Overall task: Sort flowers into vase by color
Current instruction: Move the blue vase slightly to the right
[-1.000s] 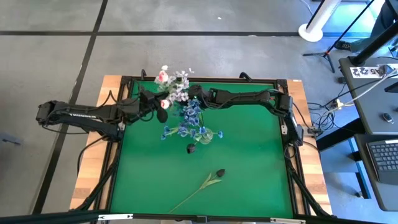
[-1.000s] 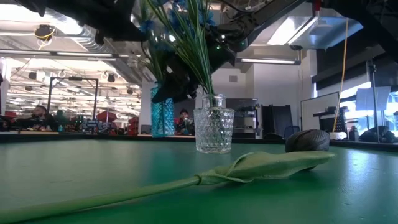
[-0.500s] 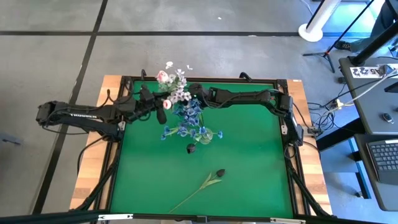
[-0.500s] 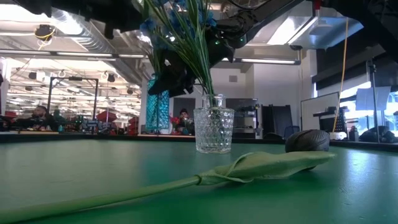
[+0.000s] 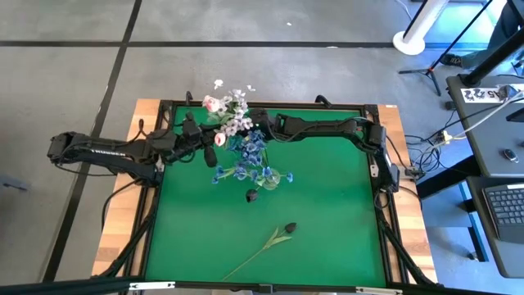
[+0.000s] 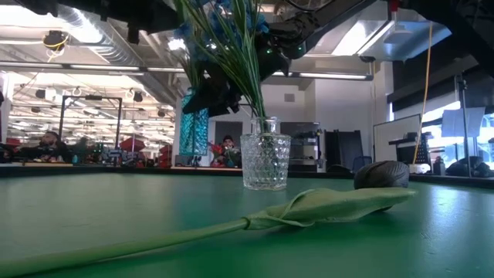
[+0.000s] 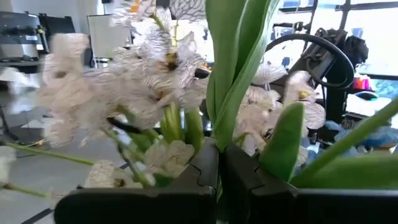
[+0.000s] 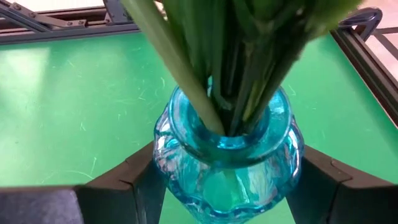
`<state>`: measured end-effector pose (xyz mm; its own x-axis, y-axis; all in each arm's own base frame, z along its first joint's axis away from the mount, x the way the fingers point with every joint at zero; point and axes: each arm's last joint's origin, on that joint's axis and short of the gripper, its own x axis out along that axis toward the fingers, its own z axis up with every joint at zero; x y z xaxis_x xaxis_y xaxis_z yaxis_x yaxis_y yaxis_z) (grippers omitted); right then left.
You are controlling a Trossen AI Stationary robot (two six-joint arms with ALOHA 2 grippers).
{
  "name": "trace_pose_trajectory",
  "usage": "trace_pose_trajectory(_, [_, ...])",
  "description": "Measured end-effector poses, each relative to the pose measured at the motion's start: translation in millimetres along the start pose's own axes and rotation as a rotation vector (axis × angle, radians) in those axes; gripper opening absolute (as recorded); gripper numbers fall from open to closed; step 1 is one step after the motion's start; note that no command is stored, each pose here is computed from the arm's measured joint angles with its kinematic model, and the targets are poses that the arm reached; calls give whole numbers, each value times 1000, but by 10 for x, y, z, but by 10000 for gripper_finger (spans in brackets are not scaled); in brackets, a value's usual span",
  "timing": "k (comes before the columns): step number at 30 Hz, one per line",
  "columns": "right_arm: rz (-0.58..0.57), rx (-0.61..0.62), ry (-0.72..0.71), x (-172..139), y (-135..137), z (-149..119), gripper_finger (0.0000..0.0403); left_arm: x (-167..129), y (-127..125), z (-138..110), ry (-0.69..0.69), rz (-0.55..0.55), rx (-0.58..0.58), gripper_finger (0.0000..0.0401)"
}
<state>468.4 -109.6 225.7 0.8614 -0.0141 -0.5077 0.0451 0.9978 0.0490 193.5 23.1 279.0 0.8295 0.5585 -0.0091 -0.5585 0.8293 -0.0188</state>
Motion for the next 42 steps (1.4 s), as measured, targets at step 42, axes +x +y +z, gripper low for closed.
trace_pose_trajectory(42, [-48, 30, 34, -73, -238, -34, 249, -259, -16, -19, 72, 78, 57, 135])
